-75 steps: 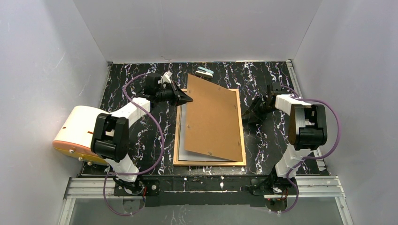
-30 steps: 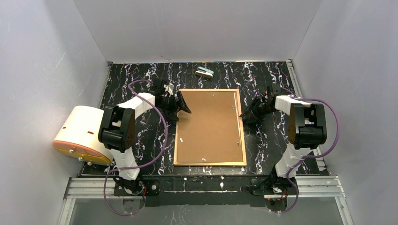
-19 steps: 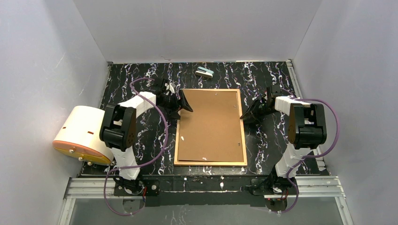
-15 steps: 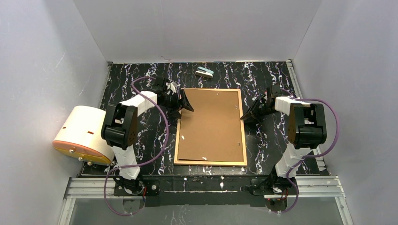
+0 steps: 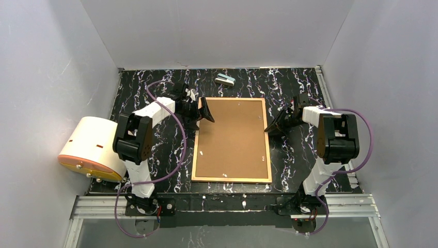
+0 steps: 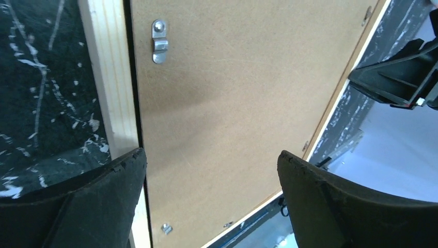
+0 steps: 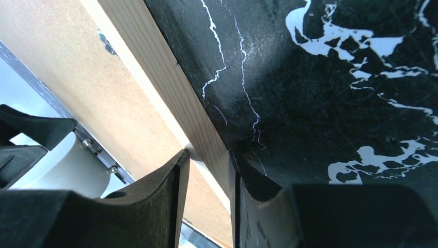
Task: Put the photo into the frame
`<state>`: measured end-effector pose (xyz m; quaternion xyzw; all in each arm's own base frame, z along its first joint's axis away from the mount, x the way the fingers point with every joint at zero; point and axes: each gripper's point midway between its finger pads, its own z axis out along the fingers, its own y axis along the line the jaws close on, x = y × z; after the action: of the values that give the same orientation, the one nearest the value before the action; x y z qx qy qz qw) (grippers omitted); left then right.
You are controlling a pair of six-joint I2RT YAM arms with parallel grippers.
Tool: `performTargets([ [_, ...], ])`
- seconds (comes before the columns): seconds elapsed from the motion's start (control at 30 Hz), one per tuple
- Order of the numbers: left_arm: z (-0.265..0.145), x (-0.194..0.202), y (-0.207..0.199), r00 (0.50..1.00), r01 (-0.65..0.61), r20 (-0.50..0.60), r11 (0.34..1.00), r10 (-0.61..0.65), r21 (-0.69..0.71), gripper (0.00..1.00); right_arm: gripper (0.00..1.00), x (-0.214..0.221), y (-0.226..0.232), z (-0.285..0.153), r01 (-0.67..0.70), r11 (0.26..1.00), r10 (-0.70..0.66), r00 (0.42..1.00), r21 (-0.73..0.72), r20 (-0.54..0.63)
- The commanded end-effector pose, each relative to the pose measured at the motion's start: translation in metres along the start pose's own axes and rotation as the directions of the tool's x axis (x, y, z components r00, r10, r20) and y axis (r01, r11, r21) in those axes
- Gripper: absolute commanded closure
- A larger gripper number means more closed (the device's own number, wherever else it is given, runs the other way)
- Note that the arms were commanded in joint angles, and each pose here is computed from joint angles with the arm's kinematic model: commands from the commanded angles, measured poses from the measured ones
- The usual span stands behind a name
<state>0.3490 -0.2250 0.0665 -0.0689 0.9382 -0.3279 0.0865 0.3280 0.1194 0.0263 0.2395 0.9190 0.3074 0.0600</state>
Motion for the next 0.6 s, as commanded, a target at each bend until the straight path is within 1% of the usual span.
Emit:
performTargets([
  [0.0,-0.037,-0.009,-0.007,0.996,-0.060,0.052,0.992,0.066,-0.110,0.03,0.58,0.004,-0.015,0.006,0.009,0.997,-0.008,1.000,0.077,-0.014],
  [0.13,-0.052,-0.012,-0.008,0.993,-0.083,0.070,0.984,0.095,-0.160,0.03,0.55,-0.002,-0.012,0.001,0.021,0.996,-0.022,1.000,0.084,0.016],
  [0.27,-0.059,-0.014,0.007,0.990,-0.076,0.099,0.968,0.102,-0.241,0.03,0.52,-0.006,-0.010,-0.001,0.046,0.995,-0.049,0.998,0.084,0.032],
  [0.37,-0.052,-0.010,0.021,0.992,-0.063,0.086,0.959,0.090,-0.277,0.05,0.50,-0.003,-0.010,0.001,0.071,0.994,-0.072,0.997,0.085,0.011],
  [0.57,-0.028,0.010,0.038,0.999,-0.029,0.028,0.966,0.037,-0.258,0.11,0.46,0.011,-0.005,0.011,0.128,0.988,-0.124,0.991,0.083,-0.045],
])
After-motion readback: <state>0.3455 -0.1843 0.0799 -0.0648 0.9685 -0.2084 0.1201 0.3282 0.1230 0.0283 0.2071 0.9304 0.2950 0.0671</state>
